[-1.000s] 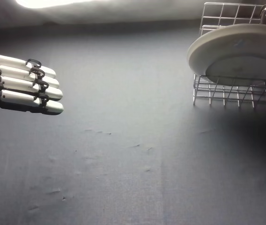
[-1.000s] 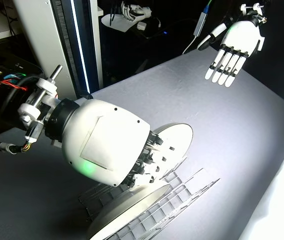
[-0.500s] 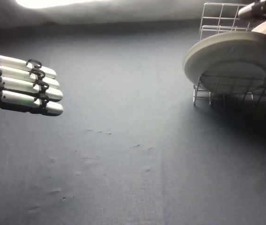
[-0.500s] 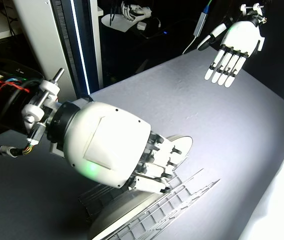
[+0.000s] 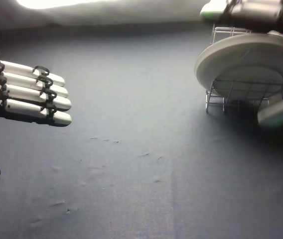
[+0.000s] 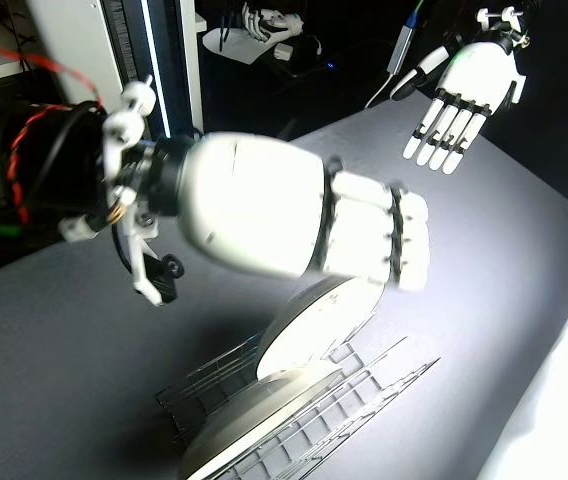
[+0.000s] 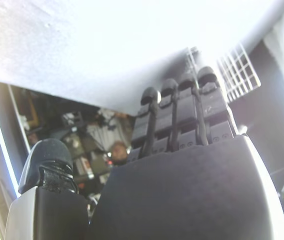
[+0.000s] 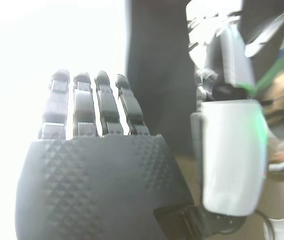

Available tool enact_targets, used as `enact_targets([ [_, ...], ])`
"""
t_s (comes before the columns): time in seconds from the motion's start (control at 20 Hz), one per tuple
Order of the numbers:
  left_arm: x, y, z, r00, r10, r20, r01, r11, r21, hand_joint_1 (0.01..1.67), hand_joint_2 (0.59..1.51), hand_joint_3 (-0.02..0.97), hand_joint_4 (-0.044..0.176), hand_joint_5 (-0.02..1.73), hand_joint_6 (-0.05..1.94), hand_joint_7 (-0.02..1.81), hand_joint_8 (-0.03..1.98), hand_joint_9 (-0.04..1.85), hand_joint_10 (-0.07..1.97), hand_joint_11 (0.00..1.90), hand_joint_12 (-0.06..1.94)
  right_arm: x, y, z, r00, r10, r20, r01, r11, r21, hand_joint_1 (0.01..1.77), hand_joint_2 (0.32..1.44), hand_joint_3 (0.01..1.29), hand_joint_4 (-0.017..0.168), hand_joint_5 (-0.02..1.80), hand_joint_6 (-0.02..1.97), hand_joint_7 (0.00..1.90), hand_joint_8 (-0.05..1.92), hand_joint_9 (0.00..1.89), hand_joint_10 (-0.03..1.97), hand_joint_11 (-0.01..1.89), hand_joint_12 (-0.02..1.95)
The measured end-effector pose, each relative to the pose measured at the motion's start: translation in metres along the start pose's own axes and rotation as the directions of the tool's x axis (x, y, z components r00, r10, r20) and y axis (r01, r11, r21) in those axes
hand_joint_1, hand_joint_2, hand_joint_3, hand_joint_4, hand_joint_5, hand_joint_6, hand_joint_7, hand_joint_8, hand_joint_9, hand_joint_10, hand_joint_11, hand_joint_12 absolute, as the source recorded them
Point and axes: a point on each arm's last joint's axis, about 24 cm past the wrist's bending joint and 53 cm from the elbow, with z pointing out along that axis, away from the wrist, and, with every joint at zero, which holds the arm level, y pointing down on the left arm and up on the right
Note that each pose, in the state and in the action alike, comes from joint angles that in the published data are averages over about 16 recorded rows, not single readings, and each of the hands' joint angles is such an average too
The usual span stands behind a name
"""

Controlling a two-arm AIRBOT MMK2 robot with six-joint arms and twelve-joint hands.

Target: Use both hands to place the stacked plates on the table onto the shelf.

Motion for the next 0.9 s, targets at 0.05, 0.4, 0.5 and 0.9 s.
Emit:
enact_targets([
  [0.05, -0.001, -0.001, 0.001, 1.0, 0.002, 0.002, -0.002, 1.0, 0.003, 0.02, 1.157, 0.02, 0.002, 0.19, 0.02, 0.18, 0.03, 0.14, 0.03, 0.08, 0.18, 0.007, 0.009, 0.0, 0.999, -0.048, -0.025, 0.047, 0.998, -0.038, 0.58, 0.97, 0.01, 0.0, 0.24, 0.03, 0.26, 0.03, 0.24, 0.03, 0.04, 0.59],
  [0.4, -0.002, -0.009, 0.007, 0.9996, 0.029, -0.005, -0.029, 0.9993, 0.023, 0.05, 1.145, 0.02, 0.0, 0.64, 0.37, 0.67, 0.59, 0.6, 0.68, 0.43, 0.98, 0.053, 0.056, -0.01, 0.938, -0.318, -0.139, 0.269, 0.919, -0.288, 0.19, 0.93, 0.01, 0.003, 0.64, 0.7, 0.68, 0.71, 0.63, 0.74, 0.43, 1.18],
  [0.5, -0.002, -0.012, 0.008, 0.9993, 0.037, -0.01, -0.037, 0.9989, 0.03, 0.1, 1.156, 0.019, -0.002, 0.78, 0.53, 0.83, 0.78, 0.76, 0.9, 0.59, 1.21, 0.061, 0.065, -0.015, 0.92, -0.363, -0.147, 0.297, 0.891, -0.342, 0.18, 0.97, 0.02, 0.004, 0.82, 0.94, 0.87, 0.95, 0.83, 0.99, 0.65, 1.4],
  [0.9, 0.002, -0.017, 0.013, 0.9977, 0.06, -0.031, -0.059, 0.9973, 0.044, 0.26, 1.16, 0.014, -0.005, 1.17, 1.15, 1.28, 1.47, 1.24, 1.68, 1.07, 1.86, 0.074, 0.082, -0.025, 0.888, -0.437, -0.145, 0.338, 0.832, -0.44, 0.3, 1.06, 0.02, 0.005, 1.25, 1.79, 1.31, 1.8, 1.32, 1.83, 1.28, 1.92],
])
